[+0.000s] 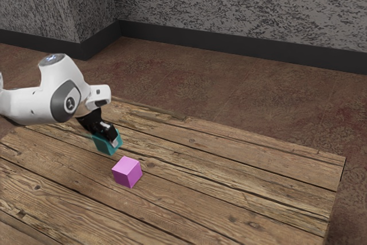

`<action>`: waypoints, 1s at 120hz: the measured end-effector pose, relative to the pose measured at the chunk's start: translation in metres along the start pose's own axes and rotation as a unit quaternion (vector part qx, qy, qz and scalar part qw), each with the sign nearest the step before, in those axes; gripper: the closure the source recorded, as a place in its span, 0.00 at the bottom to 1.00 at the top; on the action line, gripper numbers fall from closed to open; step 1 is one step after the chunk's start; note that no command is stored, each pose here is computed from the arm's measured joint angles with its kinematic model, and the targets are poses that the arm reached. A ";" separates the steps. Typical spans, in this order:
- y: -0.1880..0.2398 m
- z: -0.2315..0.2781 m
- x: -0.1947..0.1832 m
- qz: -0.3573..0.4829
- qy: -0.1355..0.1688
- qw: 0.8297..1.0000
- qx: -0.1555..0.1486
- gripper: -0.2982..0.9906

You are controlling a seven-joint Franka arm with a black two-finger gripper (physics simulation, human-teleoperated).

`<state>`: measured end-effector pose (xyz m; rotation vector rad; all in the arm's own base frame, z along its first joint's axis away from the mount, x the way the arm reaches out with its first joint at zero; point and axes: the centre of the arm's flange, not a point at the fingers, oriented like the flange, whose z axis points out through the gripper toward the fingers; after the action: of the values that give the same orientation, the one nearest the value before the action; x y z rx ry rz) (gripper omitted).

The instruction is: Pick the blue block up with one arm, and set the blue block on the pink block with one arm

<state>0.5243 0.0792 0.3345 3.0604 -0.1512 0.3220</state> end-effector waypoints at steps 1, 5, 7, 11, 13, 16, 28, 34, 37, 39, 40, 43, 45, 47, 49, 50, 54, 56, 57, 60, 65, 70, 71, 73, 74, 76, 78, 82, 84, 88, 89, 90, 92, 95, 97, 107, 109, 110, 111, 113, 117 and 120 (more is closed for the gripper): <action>0.002 0.001 0.000 0.001 -0.001 1.000 0.000 0.50; 0.007 0.004 0.002 0.002 -0.003 1.000 -0.002 0.50; 0.010 0.004 0.002 0.002 -0.003 1.000 -0.002 0.50; 0.013 0.006 0.002 0.001 -0.004 1.000 -0.003 0.50; 0.014 0.006 0.002 -0.001 -0.005 1.000 -0.003 0.50; 0.015 0.006 0.002 -0.003 -0.005 1.000 -0.004 0.50; 0.015 0.007 0.002 -0.016 -0.005 1.000 -0.004 0.50; 0.016 0.008 0.003 -0.021 -0.006 1.000 -0.004 0.50; 0.017 0.009 0.003 -0.023 -0.006 1.000 -0.005 0.50; 0.018 0.010 0.003 -0.024 -0.006 1.000 -0.005 0.50; 0.018 0.010 0.003 -0.024 -0.006 1.000 -0.005 0.50; 0.019 0.010 0.004 -0.026 -0.006 1.000 -0.005 0.50; 0.020 0.010 0.004 -0.027 -0.005 1.000 -0.005 0.50; 0.020 0.008 0.004 -0.027 -0.004 1.000 -0.004 0.50; 0.021 0.007 0.005 -0.028 -0.002 1.000 -0.004 0.50; 0.022 0.006 0.005 -0.028 -0.002 1.000 -0.003 0.50; 0.024 0.004 0.006 -0.029 0.001 1.000 -0.003 0.50; 0.025 0.003 0.006 -0.029 0.001 1.000 -0.002 0.50; 0.026 0.003 0.006 -0.030 0.002 1.000 -0.002 0.50; 0.027 0.003 0.006 -0.030 0.002 1.000 -0.002 0.50; 0.030 0.002 0.006 -0.032 0.002 0.999 -0.002 0.50; 0.032 0.002 0.003 -0.034 0.001 0.999 -0.002 0.50; 0.033 0.001 0.002 -0.035 0.001 0.999 -0.002 0.50; 0.034 0.001 0.001 -0.036 0.001 0.999 -0.001 0.50; 0.035 0.000 0.001 -0.036 0.002 0.999 -0.001 0.50; 0.036 -0.001 0.000 -0.037 0.002 0.999 -0.001 0.50; 0.037 -0.002 -0.001 -0.038 0.002 0.999 -0.001 0.50; 0.040 -0.004 -0.003 -0.040 0.003 0.999 0.000 0.50; 0.041 -0.004 -0.003 -0.041 0.003 0.999 0.000 0.50; 0.043 -0.005 -0.004 -0.043 0.003 0.999 0.000 0.50; 0.043 -0.005 -0.004 -0.043 0.003 0.999 0.000 0.50; 0.044 -0.005 -0.004 -0.044 0.003 0.999 0.000 0.50; 0.045 -0.005 -0.004 -0.044 0.004 0.999 0.000 0.50; 0.046 -0.005 -0.004 -0.046 0.004 0.999 0.000 0.50; 0.047 -0.005 -0.004 -0.047 0.004 0.999 -0.001 0.50; 0.052 -0.004 -0.006 -0.051 0.001 0.999 -0.001 0.50; 0.053 -0.003 -0.006 -0.052 0.001 0.999 -0.002 0.50; 0.053 -0.003 -0.007 -0.053 0.000 0.999 -0.002 0.50; 0.054 -0.003 -0.007 -0.053 0.000 0.999 -0.002 0.50; 0.055 -0.003 -0.008 -0.054 -0.001 0.999 -0.002 0.50; 0.057 -0.003 -0.011 -0.056 -0.002 0.998 -0.002 0.50; 0.059 -0.004 -0.013 -0.058 -0.003 0.998 -0.001 0.50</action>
<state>0.5045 0.0222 0.3381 3.0513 0.0254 0.3064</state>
